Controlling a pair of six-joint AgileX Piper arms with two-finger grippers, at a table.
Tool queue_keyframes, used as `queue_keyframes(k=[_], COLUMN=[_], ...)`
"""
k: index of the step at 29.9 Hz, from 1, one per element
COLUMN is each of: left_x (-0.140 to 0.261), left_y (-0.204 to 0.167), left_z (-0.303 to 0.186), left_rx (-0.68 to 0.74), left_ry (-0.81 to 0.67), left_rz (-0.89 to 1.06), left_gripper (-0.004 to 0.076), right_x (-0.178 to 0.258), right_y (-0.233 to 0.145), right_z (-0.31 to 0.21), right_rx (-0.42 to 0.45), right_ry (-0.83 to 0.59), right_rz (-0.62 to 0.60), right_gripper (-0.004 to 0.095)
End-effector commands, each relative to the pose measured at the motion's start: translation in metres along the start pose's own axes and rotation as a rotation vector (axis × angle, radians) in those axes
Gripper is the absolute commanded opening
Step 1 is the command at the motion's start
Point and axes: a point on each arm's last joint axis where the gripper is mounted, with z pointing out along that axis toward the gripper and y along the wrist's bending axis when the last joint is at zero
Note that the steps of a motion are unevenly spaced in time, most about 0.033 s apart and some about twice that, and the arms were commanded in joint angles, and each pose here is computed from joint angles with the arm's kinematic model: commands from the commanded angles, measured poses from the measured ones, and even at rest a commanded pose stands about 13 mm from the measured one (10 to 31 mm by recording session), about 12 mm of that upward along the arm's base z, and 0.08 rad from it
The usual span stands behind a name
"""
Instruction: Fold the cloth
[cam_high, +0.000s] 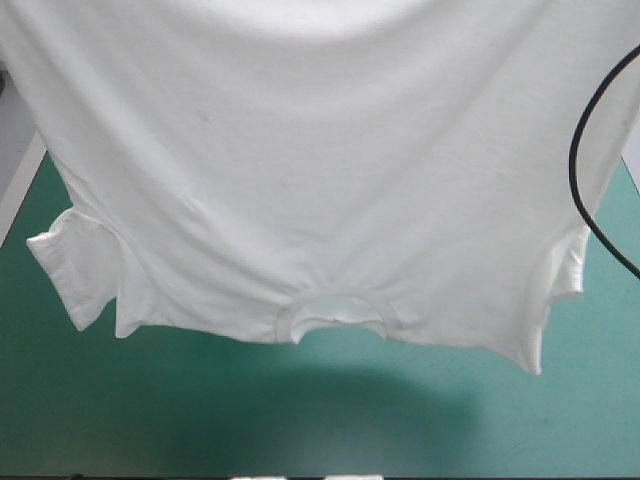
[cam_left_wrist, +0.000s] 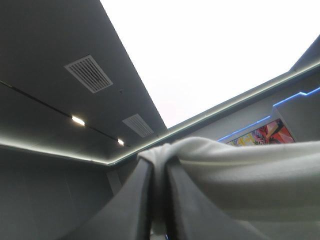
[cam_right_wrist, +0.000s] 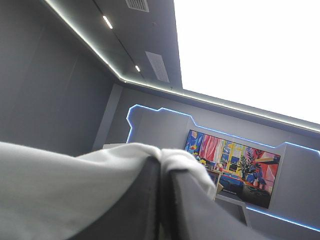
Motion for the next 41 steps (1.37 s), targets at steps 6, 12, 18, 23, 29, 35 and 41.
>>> queue_keyframes(k=[6,12,18,23,29,35,41], left_x=[0.038,0.1,0.165,0.187,0.204,0.235,0.287], left_y=[-0.035,-0.046,-0.037,-0.047,-0.044,-0.047,-0.088], left_z=[0.037,0.073,0.105,0.119,0.119,0.113,0.104], left_rx=[0.024,-0.015,-0.106,-0.109,-0.104,-0.07,0.048], left_ry=[-0.001,0.094,0.124,0.049,0.133,0.396,0.665], left_rz=[0.097,-0.109,-0.211,-0.232,-0.28,-0.324,-0.428], left_gripper=[0.0019,0.0019,0.0019,0.0019,0.0019,0.0019,0.0019], right_x=[0.046,0.113,0.159,0.159,0.169,0.221,0.278], right_y=[-0.006,-0.007,-0.011,-0.016,-0.01,-0.004,0.005], right_z=[0.047,0.093,0.13,0.144,0.146,0.152,0.147], right_rx=[0.028,0.034,0.058,0.098,0.02,-0.038,-0.077], right_ry=[0.021,0.098,0.09,-0.031,0.072,0.306,0.561], right_rz=[0.033,0.096,0.091,0.061,0.045,0.127,0.139], right_gripper=[-0.0004,-0.0007,-0.0017,-0.0017,-0.0017,-0.0013,-0.0011])
